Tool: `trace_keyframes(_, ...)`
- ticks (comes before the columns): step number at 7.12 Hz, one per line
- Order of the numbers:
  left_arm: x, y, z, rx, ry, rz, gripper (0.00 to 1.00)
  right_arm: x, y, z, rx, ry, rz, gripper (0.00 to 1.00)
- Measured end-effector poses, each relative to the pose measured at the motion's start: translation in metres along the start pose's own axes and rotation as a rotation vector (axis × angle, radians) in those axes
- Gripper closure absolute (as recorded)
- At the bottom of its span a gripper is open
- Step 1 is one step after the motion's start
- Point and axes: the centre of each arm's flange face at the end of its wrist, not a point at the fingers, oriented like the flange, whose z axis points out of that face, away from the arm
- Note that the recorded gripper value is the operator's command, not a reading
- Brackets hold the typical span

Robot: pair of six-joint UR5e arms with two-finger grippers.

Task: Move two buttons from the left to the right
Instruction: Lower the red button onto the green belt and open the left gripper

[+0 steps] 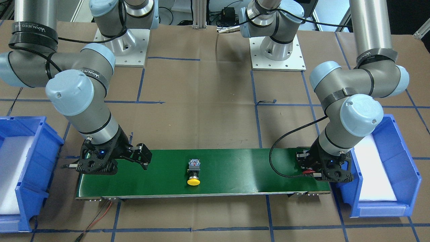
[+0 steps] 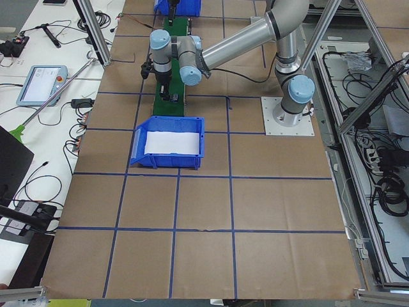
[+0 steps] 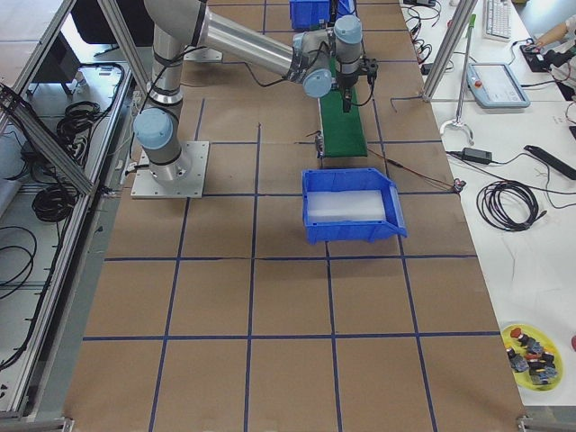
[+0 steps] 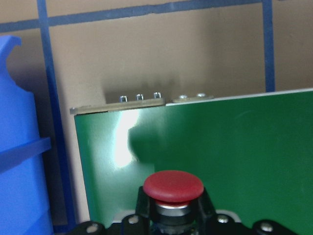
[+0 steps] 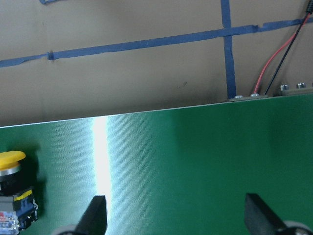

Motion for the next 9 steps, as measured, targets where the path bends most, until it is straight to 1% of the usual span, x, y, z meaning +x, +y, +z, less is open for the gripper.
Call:
trace_keyframes(2, -0.001, -0.008, 0.012, 0.023, -0.006, 0.001, 0.97, 0.001, 0.003, 0.006, -0.013, 0.006, -0.002, 0.0)
trace_keyframes(3, -0.001, -0.008, 0.017, 0.024, -0.007, -0.002, 0.92, 0.002, 0.003, 0.007, -0.017, 0.007, 0.0, 0.0)
trace_keyframes(4, 0.0, -0.007, 0.017, 0.026, -0.008, -0.006, 0.38, 0.002, 0.004, 0.007, -0.016, 0.009, 0.001, 0.0)
trace_keyframes(5, 0.0, -0.006, 0.016, 0.029, -0.009, -0.009, 0.01, 0.002, 0.004, 0.005, -0.014, 0.009, 0.002, 0.0)
trace_keyframes(7, 0.001, -0.006, 0.011, 0.035, -0.01, -0.017, 0.0, 0.002, 0.004, 0.004, -0.012, 0.007, 0.007, 0.0)
trace_keyframes(9, -0.001, -0.008, -0.001, 0.042, -0.015, -0.019, 0.0, 0.001, 0.002, 0.005, -0.01, 0.001, 0.007, 0.0)
